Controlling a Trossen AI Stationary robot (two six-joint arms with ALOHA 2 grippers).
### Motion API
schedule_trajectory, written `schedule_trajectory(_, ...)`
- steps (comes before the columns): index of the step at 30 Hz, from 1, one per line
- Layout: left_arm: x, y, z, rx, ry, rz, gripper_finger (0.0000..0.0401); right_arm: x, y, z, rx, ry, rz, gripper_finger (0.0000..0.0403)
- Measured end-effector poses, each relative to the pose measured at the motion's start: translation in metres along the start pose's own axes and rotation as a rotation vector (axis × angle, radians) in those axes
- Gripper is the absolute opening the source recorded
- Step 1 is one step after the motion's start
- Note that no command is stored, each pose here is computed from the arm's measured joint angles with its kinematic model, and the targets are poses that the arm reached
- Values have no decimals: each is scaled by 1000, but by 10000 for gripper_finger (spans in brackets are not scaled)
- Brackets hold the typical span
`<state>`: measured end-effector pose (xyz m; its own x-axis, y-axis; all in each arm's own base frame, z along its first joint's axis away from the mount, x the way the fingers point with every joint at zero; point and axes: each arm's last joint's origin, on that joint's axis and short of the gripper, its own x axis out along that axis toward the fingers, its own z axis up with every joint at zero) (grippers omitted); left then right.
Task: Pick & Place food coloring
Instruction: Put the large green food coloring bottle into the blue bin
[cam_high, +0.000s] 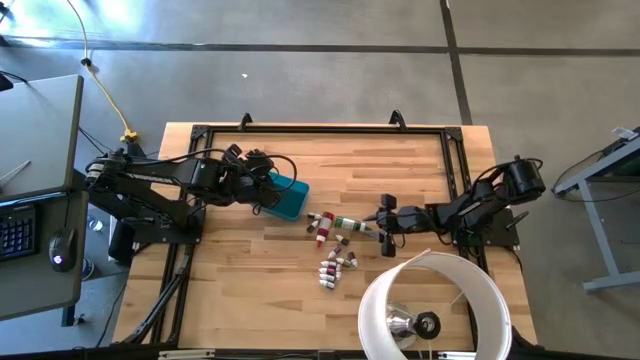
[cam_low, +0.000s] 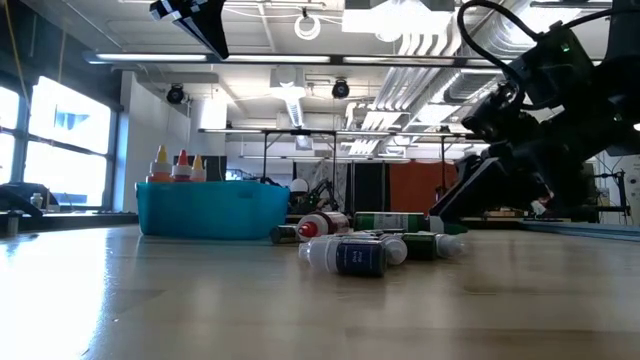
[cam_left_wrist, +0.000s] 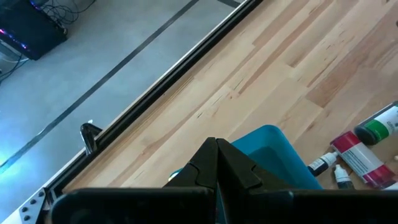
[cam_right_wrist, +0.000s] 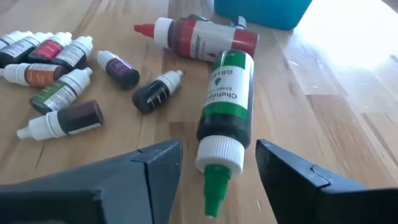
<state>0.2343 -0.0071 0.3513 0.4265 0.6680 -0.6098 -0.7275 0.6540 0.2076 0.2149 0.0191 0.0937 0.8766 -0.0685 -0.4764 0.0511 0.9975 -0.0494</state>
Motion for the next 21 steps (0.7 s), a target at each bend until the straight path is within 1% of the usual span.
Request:
schedule_trajectory(4, 0, 0, 0, 2, 0, 0, 0, 0, 0, 0, 15, 2, 10, 210)
schedule_trajectory(8, 0, 0, 0, 1, -1, 0, 0, 0, -1, -1, 42, 10, 0, 211)
schedule_trajectory(13, 0, -1, 1, -6, -7, -4, 0, 1, -8, -1, 63, 10, -25, 211)
schedule_trajectory(21, 0, -1, 1, -6, -7, -4, 0, 5, -10, -3, 94, 3, 14, 211)
